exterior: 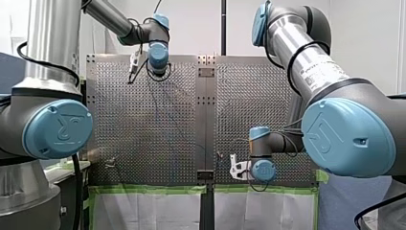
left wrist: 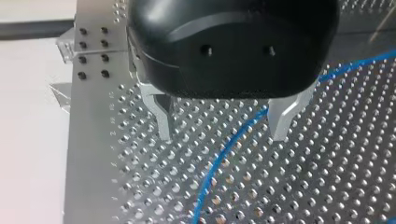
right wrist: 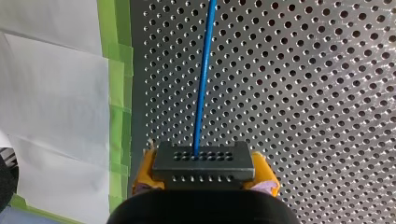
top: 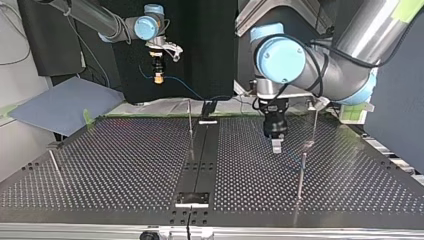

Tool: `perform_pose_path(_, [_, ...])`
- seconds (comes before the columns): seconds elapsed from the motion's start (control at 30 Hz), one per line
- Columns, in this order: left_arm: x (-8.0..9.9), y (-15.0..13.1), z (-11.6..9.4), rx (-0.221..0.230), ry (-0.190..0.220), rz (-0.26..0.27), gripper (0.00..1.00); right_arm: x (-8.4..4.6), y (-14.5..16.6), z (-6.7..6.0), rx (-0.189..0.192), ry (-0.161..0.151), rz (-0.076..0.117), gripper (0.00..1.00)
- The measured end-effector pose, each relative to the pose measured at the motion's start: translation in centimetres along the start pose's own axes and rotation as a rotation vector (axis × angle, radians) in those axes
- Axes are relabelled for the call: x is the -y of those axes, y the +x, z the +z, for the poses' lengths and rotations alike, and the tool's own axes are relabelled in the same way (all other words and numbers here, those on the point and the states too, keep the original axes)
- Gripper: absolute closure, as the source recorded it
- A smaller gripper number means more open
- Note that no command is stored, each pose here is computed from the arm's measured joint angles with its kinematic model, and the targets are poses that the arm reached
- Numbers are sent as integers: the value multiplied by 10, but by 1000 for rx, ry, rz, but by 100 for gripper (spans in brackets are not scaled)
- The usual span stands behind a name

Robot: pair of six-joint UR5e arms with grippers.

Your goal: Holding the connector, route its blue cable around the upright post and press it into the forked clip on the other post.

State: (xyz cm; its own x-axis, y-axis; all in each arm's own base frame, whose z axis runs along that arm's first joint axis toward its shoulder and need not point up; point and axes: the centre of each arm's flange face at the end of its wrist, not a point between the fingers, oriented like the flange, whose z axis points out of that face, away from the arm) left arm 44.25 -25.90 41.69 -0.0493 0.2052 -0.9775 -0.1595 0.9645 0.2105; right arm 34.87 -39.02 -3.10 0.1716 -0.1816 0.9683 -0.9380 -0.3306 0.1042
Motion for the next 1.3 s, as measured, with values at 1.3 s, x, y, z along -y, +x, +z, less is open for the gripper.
perform_pose_path(1.3, [-1,-48,56,29,-93,-27,0,1,1,1,-12,4,7,100])
